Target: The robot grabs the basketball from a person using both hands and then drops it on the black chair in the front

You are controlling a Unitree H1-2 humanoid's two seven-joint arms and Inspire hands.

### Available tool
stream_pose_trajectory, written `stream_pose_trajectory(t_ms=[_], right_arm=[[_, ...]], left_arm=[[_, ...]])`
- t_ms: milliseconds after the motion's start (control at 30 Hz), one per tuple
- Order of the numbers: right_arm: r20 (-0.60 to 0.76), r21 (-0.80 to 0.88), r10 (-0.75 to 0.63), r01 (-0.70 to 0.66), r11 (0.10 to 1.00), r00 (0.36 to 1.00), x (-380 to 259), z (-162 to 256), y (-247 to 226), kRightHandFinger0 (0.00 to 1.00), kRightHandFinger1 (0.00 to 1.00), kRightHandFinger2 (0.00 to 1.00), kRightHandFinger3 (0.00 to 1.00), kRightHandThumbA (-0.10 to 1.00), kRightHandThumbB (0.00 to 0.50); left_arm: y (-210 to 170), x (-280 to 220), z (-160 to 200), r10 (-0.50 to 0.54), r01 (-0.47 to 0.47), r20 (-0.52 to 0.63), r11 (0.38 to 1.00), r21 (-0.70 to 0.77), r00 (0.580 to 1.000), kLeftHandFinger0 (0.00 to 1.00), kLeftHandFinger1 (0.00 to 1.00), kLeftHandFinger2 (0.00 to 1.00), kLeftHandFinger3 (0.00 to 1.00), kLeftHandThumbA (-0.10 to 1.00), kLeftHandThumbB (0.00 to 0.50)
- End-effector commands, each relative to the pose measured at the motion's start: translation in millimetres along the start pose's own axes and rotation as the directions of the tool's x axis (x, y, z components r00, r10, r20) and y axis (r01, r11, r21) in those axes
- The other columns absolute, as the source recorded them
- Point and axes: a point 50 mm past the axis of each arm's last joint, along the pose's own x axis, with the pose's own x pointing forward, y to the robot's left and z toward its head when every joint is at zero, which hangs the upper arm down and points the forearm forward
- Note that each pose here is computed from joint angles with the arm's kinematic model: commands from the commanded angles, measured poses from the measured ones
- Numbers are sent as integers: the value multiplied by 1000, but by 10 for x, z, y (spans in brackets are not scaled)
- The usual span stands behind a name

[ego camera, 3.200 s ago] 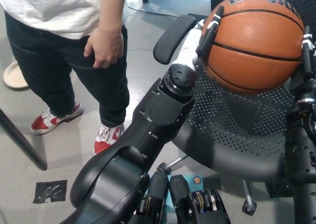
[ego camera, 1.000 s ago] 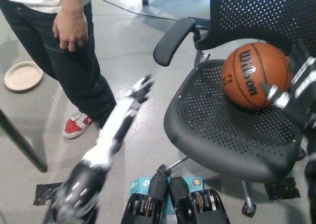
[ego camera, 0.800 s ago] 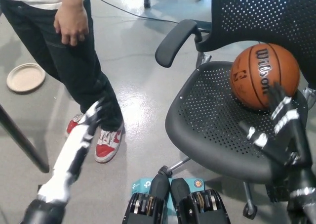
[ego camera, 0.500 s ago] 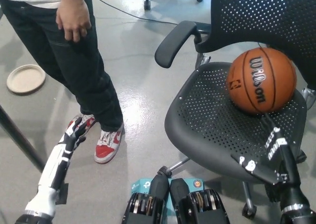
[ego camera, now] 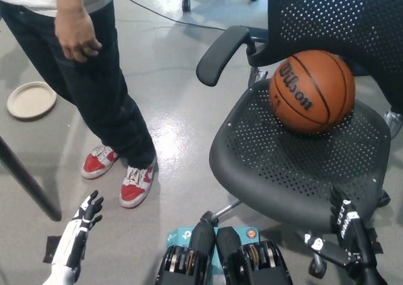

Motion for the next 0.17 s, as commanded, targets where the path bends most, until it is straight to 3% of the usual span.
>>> stream_pose_trajectory(t_ms=[0,133], right_arm=[[85,-24,16,-14,1000,996,-24,66,-73,1000,1000,1000,1000,1000,193],[65,-25,24,-22,999,998,-96,15,-76,1000,1000,1000,1000,1000,201]], left_arm=[[44,8,56,18,-16,76,1000,-26,997,1000,1000,1000,1000,966,128],[37,-122,-31,20,-18,56,999,-35,998,1000,1000,1000,1000,958,123]])
